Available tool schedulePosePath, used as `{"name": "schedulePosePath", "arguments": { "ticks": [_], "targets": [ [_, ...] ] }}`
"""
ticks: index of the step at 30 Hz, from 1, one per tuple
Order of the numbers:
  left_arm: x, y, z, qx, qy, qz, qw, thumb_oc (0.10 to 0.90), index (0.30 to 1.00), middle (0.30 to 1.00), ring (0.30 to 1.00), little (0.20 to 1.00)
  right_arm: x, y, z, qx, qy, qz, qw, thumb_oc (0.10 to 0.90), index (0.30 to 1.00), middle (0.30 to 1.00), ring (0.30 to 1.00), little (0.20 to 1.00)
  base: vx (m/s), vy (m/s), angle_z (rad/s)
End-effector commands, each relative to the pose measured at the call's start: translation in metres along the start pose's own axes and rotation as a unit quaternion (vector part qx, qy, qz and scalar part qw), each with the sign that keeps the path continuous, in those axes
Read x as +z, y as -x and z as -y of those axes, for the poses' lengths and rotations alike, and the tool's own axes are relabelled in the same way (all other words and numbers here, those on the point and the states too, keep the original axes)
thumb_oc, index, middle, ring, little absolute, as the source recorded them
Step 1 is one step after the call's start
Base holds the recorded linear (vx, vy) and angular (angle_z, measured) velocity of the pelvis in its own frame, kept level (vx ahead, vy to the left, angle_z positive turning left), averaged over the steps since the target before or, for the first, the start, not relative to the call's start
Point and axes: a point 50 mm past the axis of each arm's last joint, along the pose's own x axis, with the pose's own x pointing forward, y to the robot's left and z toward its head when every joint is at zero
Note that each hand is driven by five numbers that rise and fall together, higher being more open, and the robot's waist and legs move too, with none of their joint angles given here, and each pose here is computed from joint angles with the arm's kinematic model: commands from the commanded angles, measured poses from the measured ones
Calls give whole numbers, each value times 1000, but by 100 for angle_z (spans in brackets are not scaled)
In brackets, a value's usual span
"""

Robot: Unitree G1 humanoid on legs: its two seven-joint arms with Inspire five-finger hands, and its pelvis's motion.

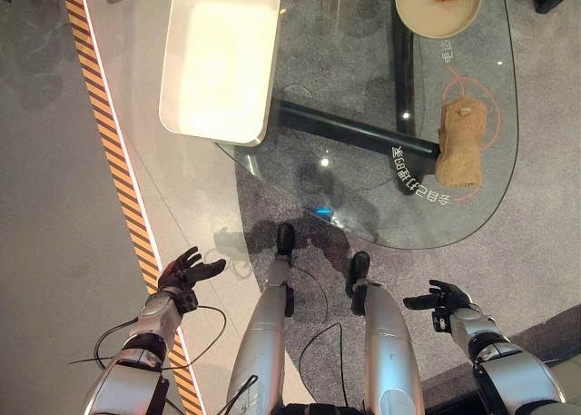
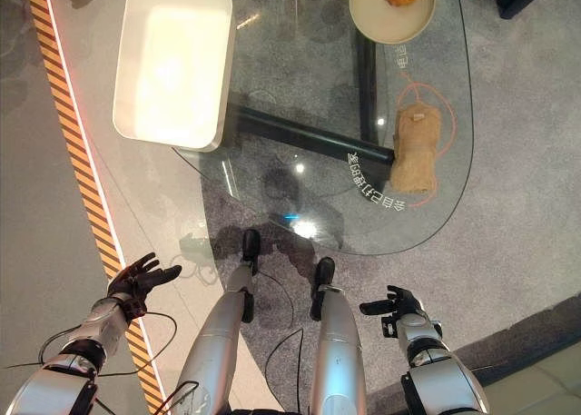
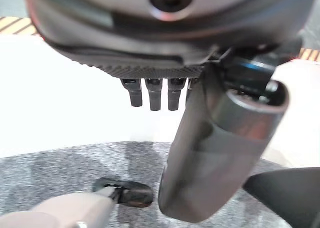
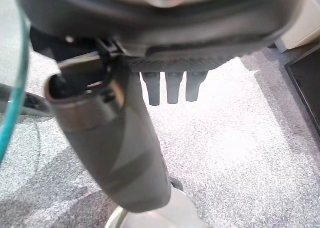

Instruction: Wipe the table with a cloth and put it in the basket.

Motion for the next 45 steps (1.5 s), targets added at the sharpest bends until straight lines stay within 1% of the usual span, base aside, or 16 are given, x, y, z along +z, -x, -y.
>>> {"name": "schedulePosePath", "arguments": {
  "ticks": [1, 9, 13, 16, 17, 19, 23, 28, 33, 34, 35, 38, 39, 41, 44, 45],
  "targets": [
    [1, 4, -25, 43, 3, 13, 999, 800, 900, 900, 900, 900, -26, 2, 28, -45, -5, -33, 998, 800, 900, 900, 900, 900, -25, 2, -8],
    [3, 4, -24, 42, 4, 15, 999, 800, 900, 900, 900, 900, -12, 1, 36, -60, -23, -2, 998, 800, 900, 900, 900, 900, -10, 4, -2],
    [7, 4, -27, 44, 2, 18, 999, 800, 900, 900, 900, 900, 7, 2, 45, -84, -53, 48, 994, 800, 900, 900, 900, 900, 0, 0, 0],
    [9, 4, -26, 44, 0, 21, 999, 800, 900, 900, 900, 900, 31, 4, 48, -94, -70, 108, 987, 800, 900, 900, 900, 900, 0, 0, 0],
    [9, 4, -26, 44, 0, 21, 999, 800, 900, 900, 900, 900, 33, 4, 48, -95, -70, 111, 987, 800, 900, 900, 900, 900, 0, 0, 0],
    [13, 2, -23, 41, 0, 25, 999, 800, 900, 900, 900, 900, 55, 7, 48, -100, -83, 155, 979, 800, 900, 900, 900, 900, -16, -1, 0],
    [14, 1, -17, 35, -5, 29, 999, 800, 900, 900, 900, 900, 82, 12, 49, -102, -102, 218, 965, 800, 900, 900, 900, 900, -2, 2, 1],
    [17, 0, -14, 33, -9, 30, 999, 800, 900, 900, 900, 900, 140, 32, 51, -108, -120, 325, 932, 800, 900, 900, 900, 900, -2, 7, 3],
    [15, 0, -12, 33, -5, 31, 999, 800, 900, 900, 900, 900, 178, 54, 51, -136, -128, 394, 900, 800, 900, 900, 900, 900, 0, 0, 0],
    [14, 0, -12, 32, -5, 31, 999, 800, 900, 900, 900, 900, 182, 57, 53, -150, -128, 402, 894, 800, 900, 900, 900, 900, 13, 30, -4],
    [11, 1, -13, 31, -3, 30, 999, 800, 900, 900, 900, 900, 187, 60, 60, -181, -130, 397, 890, 800, 900, 900, 900, 900, 0, 0, 0],
    [11, 1, -13, 30, -3, 30, 999, 800, 900, 900, 900, 900, 189, 61, 64, -195, -133, 394, 888, 800, 900, 900, 900, 900, 0, 0, 0],
    [10, 1, -13, 30, -3, 29, 999, 800, 900, 900, 900, 900, 191, 63, 70, -236, -122, 386, 884, 800, 900, 900, 900, 900, 0, 0, 0],
    [9, 1, -13, 29, -2, 29, 999, 800, 900, 900, 900, 900, 192, 64, 77, -274, -106, 376, 879, 800, 900, 900, 900, 900, 0, 0, 0],
    [9, 1, -15, 25, -3, 27, 999, 800, 900, 900, 900, 900, 180, 58, 95, -341, -83, 317, 881, 800, 900, 900, 900, 900, 0, 0, 0],
    [9, 1, -15, 25, -3, 27, 999, 800, 900, 900, 900, 900, 181, 58, 95, -341, -83, 317, 881, 800, 900, 900, 900, 900, 0, 0, 0]
  ]
}}
